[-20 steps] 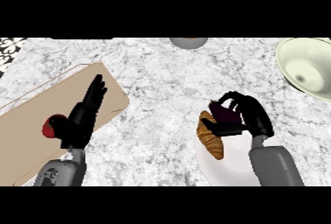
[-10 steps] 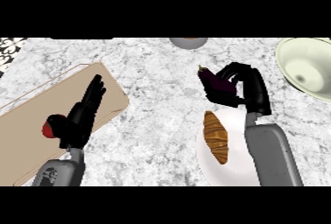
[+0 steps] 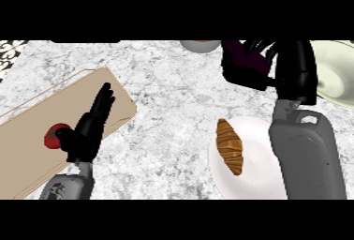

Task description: Pick the eggplant from the plate and place it in the bowl

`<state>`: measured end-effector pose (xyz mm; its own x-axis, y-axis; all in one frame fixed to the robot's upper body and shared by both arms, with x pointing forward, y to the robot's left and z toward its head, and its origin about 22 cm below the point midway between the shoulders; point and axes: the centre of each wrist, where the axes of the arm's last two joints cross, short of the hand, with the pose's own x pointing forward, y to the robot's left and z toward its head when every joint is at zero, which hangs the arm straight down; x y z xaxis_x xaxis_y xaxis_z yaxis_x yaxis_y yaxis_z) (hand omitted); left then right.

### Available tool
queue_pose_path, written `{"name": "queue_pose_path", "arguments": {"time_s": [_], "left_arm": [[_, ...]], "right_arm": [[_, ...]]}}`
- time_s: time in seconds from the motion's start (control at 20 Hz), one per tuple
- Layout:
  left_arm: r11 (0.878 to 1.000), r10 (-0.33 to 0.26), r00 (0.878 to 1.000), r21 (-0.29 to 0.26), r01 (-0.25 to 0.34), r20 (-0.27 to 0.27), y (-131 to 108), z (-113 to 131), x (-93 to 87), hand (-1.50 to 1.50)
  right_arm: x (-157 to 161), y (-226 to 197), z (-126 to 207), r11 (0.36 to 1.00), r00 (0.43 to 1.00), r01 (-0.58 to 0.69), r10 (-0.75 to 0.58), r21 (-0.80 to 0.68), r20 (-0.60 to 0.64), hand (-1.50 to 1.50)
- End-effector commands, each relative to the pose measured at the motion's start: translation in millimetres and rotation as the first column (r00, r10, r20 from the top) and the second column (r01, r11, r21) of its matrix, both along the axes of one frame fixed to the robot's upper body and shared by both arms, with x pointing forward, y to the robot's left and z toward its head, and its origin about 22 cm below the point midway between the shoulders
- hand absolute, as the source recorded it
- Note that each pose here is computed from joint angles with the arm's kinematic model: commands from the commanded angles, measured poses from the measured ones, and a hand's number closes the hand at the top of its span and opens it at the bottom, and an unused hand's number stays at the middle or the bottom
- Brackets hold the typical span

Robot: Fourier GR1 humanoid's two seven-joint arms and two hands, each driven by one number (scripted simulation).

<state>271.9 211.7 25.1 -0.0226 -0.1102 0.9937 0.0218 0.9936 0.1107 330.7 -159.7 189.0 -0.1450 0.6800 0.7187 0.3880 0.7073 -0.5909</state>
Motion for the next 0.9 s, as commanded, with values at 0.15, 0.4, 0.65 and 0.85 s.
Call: {"name": "queue_pose_path", "arguments": {"time_s": [0.15,0.4,0.65,0.85], "left_arm": [[1.0,-0.002,1.0,-0.01,0.002,0.003,14,6,8.5,0.0],[1.0,0.004,1.0,0.018,-0.004,-0.001,10,-13,0.1,0.0],[1.0,-0.008,1.0,0.012,0.008,0.01,6,12,-4.8,0.0],[1.0,-0.018,1.0,-0.01,0.018,0.002,1,14,9.7,0.0]], "right_arm": [[13,6,78,0.992,0.993,0.115,-0.116,-0.055,-0.014,1.5],[35,-49,99,0.98,0.98,0.197,-0.196,-0.021,0.004,1.5],[54,-71,99,0.967,0.966,0.254,-0.255,-0.027,-0.046,1.5],[70,-105,103,0.913,0.92,0.37,-0.386,-0.171,-0.071,1.5]]}}
